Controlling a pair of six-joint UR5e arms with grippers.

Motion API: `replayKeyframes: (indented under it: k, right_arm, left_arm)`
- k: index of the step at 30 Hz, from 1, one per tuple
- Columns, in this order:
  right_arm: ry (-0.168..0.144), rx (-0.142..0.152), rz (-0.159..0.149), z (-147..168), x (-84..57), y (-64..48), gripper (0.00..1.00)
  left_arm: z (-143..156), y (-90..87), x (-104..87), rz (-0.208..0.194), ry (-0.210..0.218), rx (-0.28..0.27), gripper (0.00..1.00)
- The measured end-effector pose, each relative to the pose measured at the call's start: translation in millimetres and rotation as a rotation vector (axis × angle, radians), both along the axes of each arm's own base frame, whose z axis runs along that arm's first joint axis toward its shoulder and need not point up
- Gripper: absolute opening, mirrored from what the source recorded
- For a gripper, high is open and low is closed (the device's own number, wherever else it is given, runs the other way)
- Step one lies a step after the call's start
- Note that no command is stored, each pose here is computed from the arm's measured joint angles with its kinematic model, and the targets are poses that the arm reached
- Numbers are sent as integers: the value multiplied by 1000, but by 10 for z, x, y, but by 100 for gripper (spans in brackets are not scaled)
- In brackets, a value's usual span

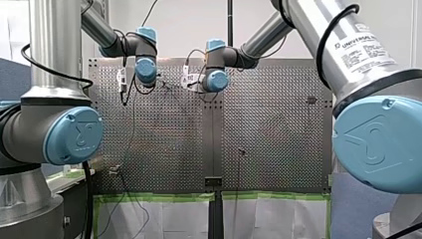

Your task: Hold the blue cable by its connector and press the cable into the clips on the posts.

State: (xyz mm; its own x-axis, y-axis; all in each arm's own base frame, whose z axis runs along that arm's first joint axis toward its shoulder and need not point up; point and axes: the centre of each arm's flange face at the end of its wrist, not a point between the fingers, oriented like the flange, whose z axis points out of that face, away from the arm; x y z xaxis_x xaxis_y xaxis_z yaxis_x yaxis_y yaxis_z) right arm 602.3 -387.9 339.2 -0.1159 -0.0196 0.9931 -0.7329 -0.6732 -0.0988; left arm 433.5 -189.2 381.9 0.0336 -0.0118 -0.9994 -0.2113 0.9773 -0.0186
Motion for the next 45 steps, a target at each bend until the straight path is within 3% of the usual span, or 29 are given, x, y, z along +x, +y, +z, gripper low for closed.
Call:
replayKeyframes:
  k: [8, 18, 31, 45]
  right_arm:
    - [-12, -10, 4, 117, 88, -40, 0]
    - [-30, -11, -7, 266, 86, -114, 0]
    - [-36, -6, -23, 276, 20, -233, 0]
    - [-22, 9, -5, 123, 122, -189, 0]
  left_arm:
    - [185, 29, 23, -29, -42, -9, 0]
    - [-44, 19, 181, -48, 23, 1, 0]
    - [-34, 40, 332, -75, 10, -27, 0]
    - [-90, 16, 362, -81, 23, -41, 0]
